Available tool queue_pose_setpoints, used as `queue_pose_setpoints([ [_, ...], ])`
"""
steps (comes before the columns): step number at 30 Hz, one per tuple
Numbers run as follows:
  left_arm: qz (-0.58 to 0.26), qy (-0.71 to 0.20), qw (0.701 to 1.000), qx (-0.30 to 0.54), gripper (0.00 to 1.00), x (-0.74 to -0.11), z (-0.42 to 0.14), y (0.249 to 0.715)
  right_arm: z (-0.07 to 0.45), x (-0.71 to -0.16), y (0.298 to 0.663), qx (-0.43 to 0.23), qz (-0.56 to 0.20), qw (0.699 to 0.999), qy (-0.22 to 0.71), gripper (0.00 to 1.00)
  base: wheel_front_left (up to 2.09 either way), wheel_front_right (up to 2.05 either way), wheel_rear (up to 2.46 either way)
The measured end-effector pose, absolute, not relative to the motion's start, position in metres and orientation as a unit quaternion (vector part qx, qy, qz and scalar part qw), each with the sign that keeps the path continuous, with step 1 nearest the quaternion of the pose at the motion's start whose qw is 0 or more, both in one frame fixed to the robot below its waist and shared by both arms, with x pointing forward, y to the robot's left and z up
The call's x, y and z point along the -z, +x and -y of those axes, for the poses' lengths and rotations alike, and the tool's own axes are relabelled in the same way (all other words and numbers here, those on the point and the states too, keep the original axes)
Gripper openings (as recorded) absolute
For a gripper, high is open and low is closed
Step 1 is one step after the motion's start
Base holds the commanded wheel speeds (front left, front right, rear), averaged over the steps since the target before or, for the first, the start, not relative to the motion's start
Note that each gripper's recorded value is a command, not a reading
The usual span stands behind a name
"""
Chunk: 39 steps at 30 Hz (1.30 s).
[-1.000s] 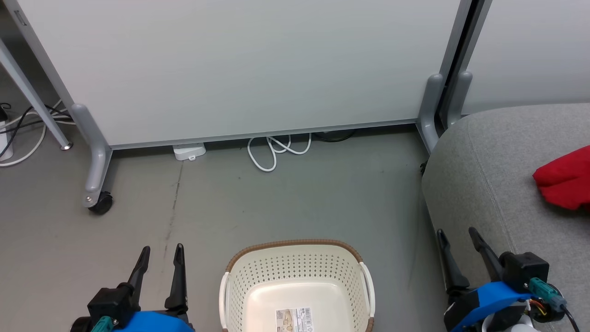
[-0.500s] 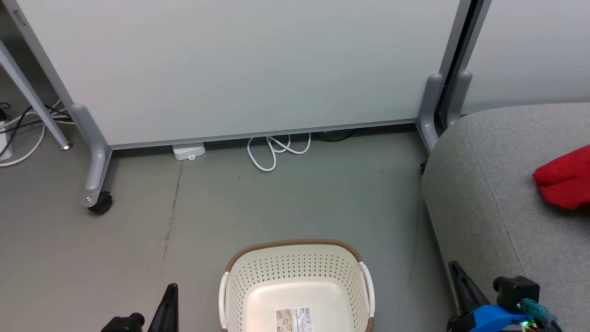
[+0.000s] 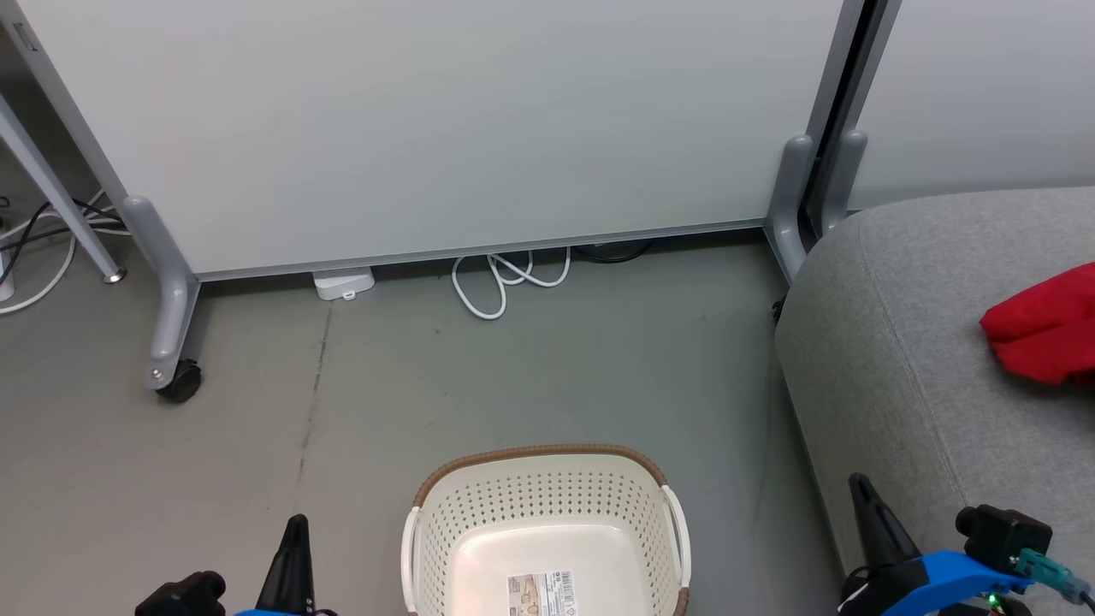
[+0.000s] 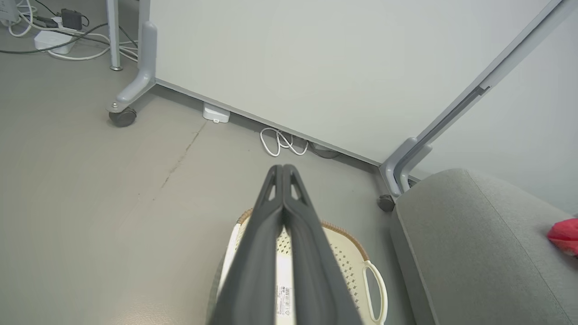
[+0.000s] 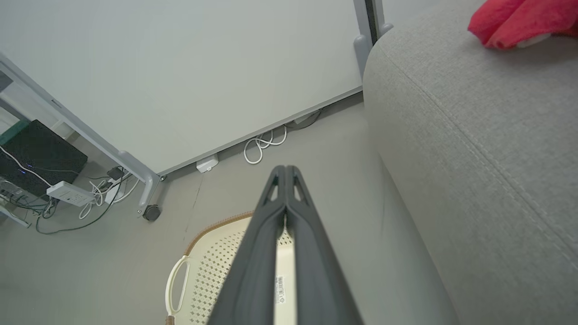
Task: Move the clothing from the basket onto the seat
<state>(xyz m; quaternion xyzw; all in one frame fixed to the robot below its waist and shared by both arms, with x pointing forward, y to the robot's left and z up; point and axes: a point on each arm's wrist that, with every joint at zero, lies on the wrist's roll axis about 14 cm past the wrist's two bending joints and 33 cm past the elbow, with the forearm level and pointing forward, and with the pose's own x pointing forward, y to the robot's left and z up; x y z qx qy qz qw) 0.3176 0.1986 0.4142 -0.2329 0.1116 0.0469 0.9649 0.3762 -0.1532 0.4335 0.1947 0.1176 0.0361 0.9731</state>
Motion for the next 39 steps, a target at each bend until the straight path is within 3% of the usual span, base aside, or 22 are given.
queue_pose_setpoints([
  [39,-0.065,-0.472,0.876,-0.071,0.0,-0.447,-0.207,0.35,0.174,-0.458,0.383,0.015,-0.084,0.886,0.456,0.0,0.0,0.0,0.0],
])
